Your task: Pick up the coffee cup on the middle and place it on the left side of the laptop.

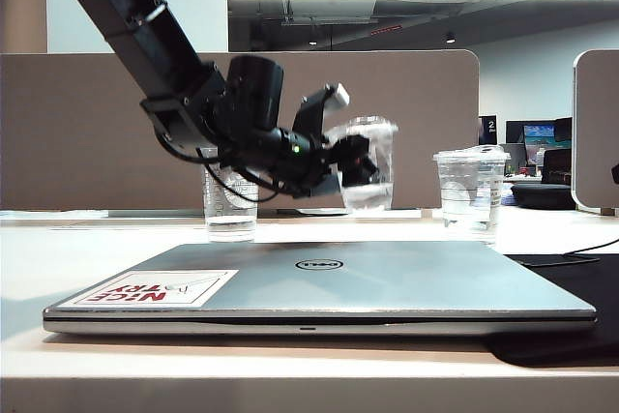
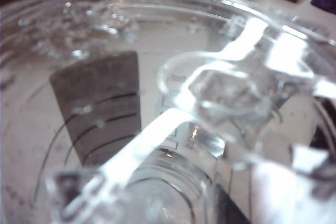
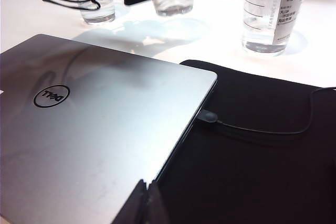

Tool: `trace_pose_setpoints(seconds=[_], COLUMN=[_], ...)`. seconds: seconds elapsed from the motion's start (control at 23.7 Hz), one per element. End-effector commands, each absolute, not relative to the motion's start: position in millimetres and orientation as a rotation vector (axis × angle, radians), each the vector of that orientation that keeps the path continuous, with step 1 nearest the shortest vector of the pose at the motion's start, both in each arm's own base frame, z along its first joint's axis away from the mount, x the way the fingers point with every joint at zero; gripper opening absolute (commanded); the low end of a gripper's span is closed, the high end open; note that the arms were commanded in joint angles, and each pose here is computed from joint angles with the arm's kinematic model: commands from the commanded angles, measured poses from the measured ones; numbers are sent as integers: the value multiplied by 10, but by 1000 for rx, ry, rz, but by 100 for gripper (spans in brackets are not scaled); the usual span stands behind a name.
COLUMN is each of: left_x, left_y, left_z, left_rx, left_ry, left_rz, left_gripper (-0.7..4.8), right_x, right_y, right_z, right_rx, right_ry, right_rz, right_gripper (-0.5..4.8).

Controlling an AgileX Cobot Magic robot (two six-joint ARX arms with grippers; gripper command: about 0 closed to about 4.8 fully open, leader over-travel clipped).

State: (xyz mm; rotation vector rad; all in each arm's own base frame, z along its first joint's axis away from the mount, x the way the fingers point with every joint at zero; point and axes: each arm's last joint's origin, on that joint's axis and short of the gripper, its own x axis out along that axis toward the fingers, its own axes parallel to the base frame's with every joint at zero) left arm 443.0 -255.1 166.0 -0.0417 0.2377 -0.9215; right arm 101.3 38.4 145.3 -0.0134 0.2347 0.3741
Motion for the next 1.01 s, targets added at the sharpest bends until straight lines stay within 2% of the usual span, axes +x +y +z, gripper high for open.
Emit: trace_pose_setpoints(seconds=[0.04,0.72,1.01], left_x=[4390,4194,3812], left_y=[-2551,-2435,-2031], left_z=[1814,2325,2419], left_rx=[-25,7,18], left_ry=[209,172,142], left_rz=[-964,-1012,-956], left_gripper=[295,300,300], right_x=[1016,999,998], right_y=[384,378,379], right_z=[1458,1493,1495], right_rx=[-11,-5,-4], right_ry=[219,179,177], right_rz=[373,374,375], right_gripper=[-5,-5,-5])
